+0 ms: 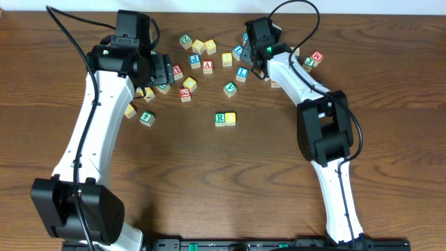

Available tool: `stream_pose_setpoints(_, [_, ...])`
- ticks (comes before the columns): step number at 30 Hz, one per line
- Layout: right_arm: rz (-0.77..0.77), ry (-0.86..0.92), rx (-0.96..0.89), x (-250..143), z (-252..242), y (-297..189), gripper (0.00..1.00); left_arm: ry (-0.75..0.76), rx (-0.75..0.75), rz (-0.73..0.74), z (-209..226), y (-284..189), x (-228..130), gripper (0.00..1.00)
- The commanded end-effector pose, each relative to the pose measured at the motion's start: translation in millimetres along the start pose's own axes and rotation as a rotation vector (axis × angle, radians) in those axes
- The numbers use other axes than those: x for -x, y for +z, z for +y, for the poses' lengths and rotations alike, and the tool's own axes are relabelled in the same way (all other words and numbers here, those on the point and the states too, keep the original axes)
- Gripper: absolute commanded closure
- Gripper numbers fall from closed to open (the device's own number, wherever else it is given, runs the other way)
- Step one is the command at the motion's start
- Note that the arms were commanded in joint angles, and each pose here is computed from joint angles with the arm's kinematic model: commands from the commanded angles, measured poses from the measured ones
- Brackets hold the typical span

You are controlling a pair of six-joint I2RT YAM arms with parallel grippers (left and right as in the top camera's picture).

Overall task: Spell out ROBOT
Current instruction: 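Lower the right gripper onto the green B block and close on it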

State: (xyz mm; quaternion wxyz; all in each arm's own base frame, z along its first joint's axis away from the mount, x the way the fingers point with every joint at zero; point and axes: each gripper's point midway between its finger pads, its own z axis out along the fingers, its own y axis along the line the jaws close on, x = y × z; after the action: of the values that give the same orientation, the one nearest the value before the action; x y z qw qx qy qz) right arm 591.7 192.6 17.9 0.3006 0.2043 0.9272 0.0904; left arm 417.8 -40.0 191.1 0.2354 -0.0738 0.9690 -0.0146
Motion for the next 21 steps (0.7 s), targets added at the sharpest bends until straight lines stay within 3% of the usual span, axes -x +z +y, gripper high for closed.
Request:
stream_pose_setpoints(1, [0.013, -0.048, -0.021, -3.7, -7.0, 8.1, 0.63, -0.01, 0.018, 0.019, 2.9, 6.3, -4.5, 0.16])
stream_pose_setpoints(21, [-0.013, -0.19, 0.005, 17.4, 2.1, -22.7, 0.73, -0.01, 0.018, 0.019, 2.9, 6.3, -4.5, 0.16])
